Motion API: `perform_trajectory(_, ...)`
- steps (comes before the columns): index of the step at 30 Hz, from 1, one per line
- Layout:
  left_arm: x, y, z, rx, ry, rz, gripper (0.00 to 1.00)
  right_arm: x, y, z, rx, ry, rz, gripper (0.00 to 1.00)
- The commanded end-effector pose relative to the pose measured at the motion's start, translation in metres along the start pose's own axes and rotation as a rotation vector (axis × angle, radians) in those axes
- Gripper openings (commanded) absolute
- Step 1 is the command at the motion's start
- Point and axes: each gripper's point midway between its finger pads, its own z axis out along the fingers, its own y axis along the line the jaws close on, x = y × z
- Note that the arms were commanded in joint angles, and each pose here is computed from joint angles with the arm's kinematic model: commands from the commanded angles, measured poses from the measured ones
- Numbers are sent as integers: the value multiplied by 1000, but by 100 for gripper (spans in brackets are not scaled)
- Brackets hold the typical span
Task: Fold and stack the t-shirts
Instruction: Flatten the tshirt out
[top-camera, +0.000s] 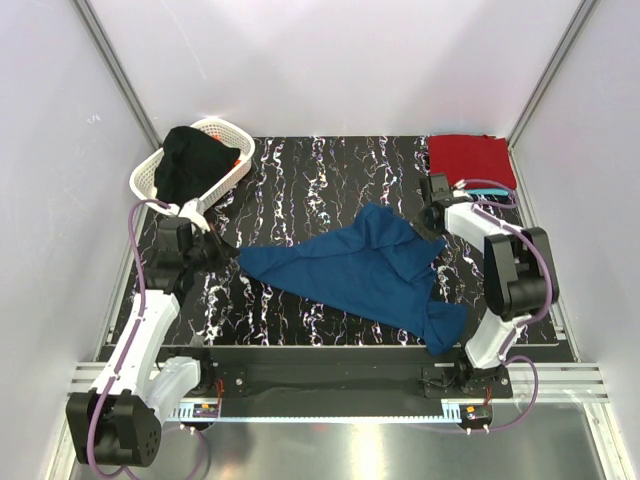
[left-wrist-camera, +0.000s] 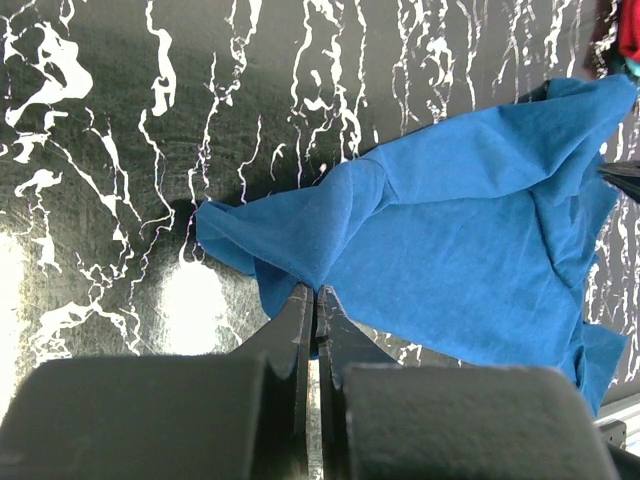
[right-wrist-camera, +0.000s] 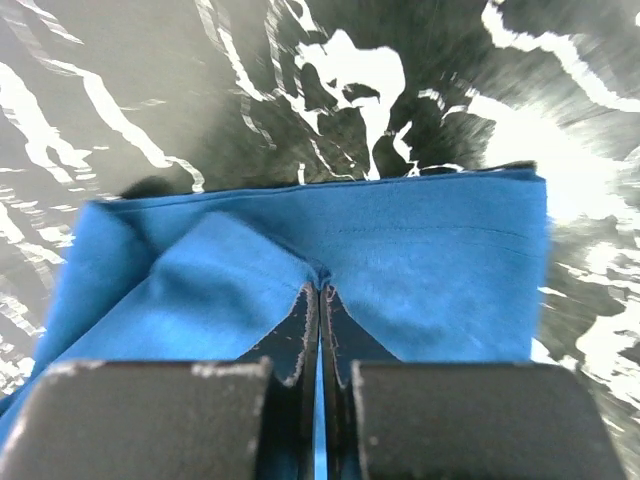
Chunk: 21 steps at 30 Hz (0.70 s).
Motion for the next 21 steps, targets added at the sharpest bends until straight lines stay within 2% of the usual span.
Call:
perform_trajectory(1,-26,-16,-8,50,-97,13,0,-49,16,-46,-47,-157,-54,3)
perform_trajectory(4,-29,-23,-11,75,-99,8,0,-53,13,-57,-37,-162,-67,9)
perform_trajectory(6,-31,-28,-14,97,-102,8,0,-51,16,-63,-65,-149,-76,0)
perform_trajectory(10,-46,-42,-25,131,-145,-5,0,-57,27,-94,-157,-160,-72,0)
perform_trajectory(14,-84,-76,-53,208,-241,-2,0,-81,50,-166,-312,-232,-63,0)
perform_trajectory(15,-102,-92,-69,242,-290,10,0,-94,57,-204,-382,-276,-55,0)
perform_trajectory(17,-116,-107,-87,277,-328,-3,0,-104,56,-243,-427,-322,-69,0)
perform_trajectory(18,-130,-123,-109,314,-379,8,0,-112,52,-281,-465,-358,-67,0)
perform_trajectory(21,-150,-155,-162,409,-479,-17,0,-119,34,-357,-562,-432,-40,0)
